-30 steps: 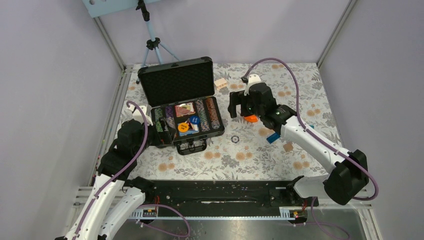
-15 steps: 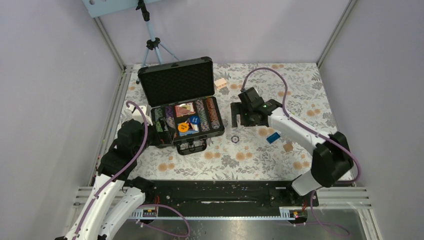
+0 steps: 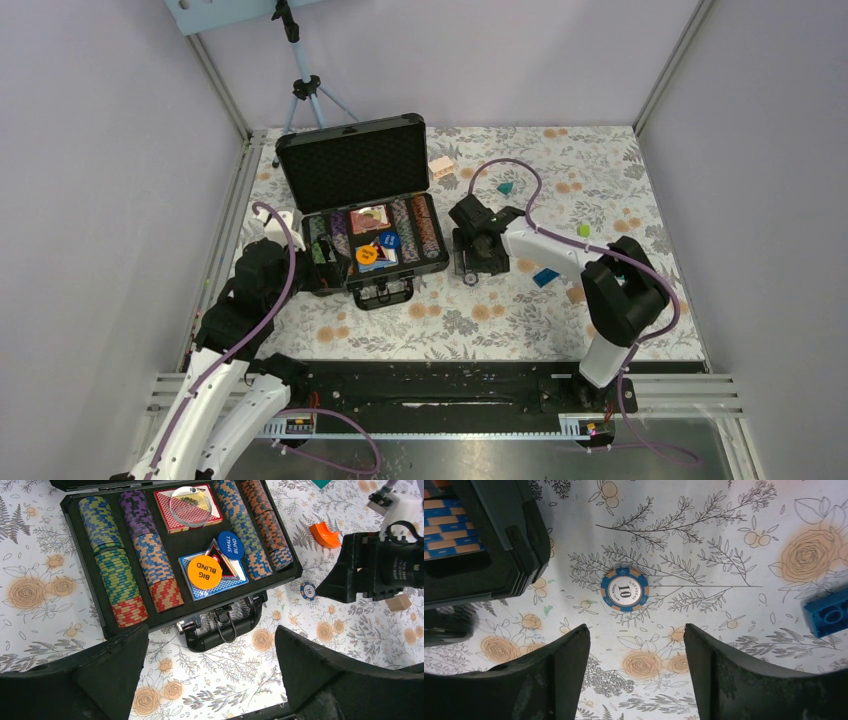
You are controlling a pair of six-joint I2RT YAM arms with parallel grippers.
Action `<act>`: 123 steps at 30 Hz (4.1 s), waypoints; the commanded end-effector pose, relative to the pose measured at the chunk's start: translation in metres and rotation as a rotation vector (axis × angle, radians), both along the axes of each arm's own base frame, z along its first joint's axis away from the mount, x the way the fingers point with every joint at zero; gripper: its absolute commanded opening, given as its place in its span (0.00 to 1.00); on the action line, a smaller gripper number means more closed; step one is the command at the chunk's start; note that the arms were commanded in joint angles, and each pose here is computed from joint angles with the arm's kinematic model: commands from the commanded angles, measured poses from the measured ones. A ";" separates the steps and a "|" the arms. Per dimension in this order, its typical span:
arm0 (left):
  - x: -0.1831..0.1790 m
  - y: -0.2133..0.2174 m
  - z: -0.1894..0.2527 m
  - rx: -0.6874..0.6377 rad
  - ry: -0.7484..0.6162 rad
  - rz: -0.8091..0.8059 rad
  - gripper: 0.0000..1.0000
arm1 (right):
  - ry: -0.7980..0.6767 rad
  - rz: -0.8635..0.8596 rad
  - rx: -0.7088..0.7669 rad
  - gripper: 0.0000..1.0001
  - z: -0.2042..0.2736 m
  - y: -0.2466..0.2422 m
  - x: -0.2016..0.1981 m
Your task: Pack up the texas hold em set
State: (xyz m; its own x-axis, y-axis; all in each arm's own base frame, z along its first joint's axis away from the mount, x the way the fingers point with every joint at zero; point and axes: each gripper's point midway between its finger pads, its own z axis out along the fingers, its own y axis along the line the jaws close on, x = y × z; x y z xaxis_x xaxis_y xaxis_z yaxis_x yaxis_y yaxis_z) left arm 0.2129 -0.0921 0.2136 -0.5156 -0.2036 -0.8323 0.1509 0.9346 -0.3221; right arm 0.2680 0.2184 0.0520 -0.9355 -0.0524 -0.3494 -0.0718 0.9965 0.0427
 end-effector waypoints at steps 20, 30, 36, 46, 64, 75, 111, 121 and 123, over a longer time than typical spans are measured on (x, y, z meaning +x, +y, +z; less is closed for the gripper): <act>0.007 0.001 0.009 0.001 -0.046 0.008 0.96 | 0.032 -0.053 -0.004 0.64 -0.039 0.016 0.009; 0.006 0.001 0.009 0.001 -0.047 0.008 0.96 | 0.055 -0.048 -0.046 0.59 -0.047 0.009 0.005; 0.006 0.001 0.010 0.000 -0.049 0.007 0.96 | 0.057 -0.050 -0.094 0.56 -0.048 0.001 0.005; 0.005 0.001 0.011 -0.004 -0.056 0.005 0.96 | 0.078 -0.044 -0.125 0.59 -0.052 -0.004 0.002; 0.005 0.001 0.011 -0.003 -0.057 0.006 0.96 | 0.037 -0.027 -0.061 0.48 -0.049 0.004 0.003; 0.004 -0.004 0.012 -0.022 -0.047 -0.014 0.96 | -0.066 0.040 0.006 0.51 -0.014 0.007 0.009; 0.006 -0.018 0.010 -0.070 -0.016 -0.062 0.96 | 0.029 0.041 -0.087 0.48 -0.057 -0.002 0.002; 0.008 -0.022 0.009 -0.103 -0.005 -0.057 0.96 | -0.031 0.083 -0.048 0.44 -0.040 0.003 0.008; 0.008 -0.025 0.009 -0.122 0.000 -0.061 0.96 | -0.047 0.090 -0.038 0.44 -0.033 0.002 0.008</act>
